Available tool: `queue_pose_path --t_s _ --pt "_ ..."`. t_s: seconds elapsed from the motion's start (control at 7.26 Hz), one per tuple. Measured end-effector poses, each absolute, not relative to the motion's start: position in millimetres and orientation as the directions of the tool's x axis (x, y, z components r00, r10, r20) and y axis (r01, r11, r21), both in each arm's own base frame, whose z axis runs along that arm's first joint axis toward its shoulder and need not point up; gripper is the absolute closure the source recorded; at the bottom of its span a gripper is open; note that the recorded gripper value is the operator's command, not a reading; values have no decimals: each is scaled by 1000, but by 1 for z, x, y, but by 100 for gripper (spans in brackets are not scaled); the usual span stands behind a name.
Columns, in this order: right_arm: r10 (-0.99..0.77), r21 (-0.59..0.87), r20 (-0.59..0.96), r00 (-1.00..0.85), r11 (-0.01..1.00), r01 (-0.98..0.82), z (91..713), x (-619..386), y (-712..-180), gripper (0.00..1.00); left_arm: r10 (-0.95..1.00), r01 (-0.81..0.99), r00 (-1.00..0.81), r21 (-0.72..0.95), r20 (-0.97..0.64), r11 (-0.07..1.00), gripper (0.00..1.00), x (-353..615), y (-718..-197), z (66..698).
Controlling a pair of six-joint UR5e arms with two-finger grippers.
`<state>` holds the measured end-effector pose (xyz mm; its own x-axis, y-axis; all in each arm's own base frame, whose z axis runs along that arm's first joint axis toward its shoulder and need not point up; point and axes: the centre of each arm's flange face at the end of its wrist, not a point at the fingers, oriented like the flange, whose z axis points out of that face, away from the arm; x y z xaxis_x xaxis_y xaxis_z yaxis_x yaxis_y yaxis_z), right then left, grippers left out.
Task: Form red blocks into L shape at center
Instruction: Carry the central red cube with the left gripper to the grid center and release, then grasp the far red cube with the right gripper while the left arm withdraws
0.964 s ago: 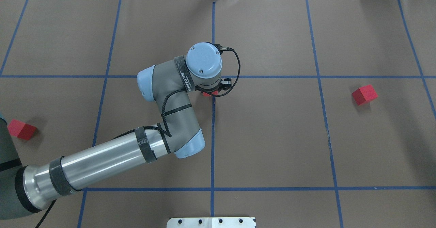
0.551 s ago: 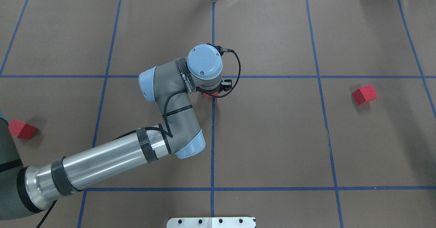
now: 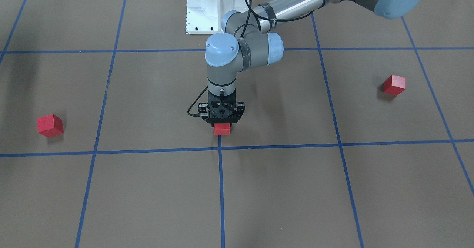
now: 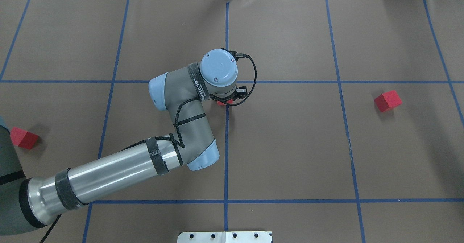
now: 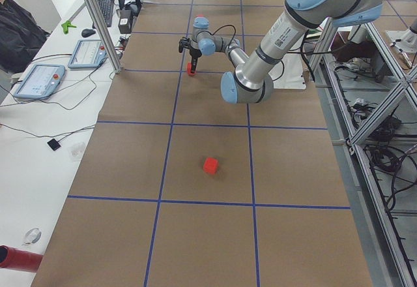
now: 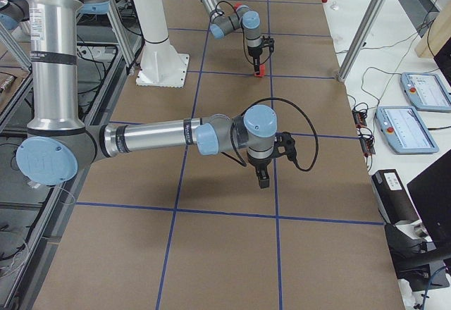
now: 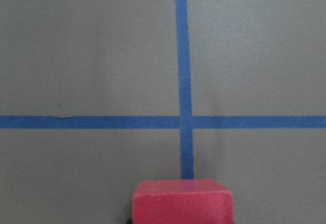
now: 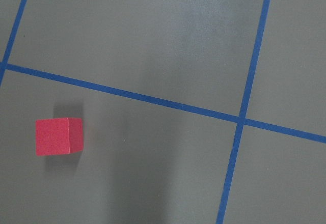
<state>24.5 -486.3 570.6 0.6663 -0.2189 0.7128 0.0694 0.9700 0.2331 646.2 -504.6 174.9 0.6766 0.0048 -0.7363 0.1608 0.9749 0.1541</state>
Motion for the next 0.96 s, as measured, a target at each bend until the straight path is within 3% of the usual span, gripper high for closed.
queue_pose_path --t_s 0.41,0.96 --pt "-217 232 713 667 970 69 571 25 -486 1 10 158 674 157 -738 975 1 648 -503 171" --pt "-180 206 730 659 978 39 545 0 -503 1 15 176 652 171 -758 969 1 627 -514 152"
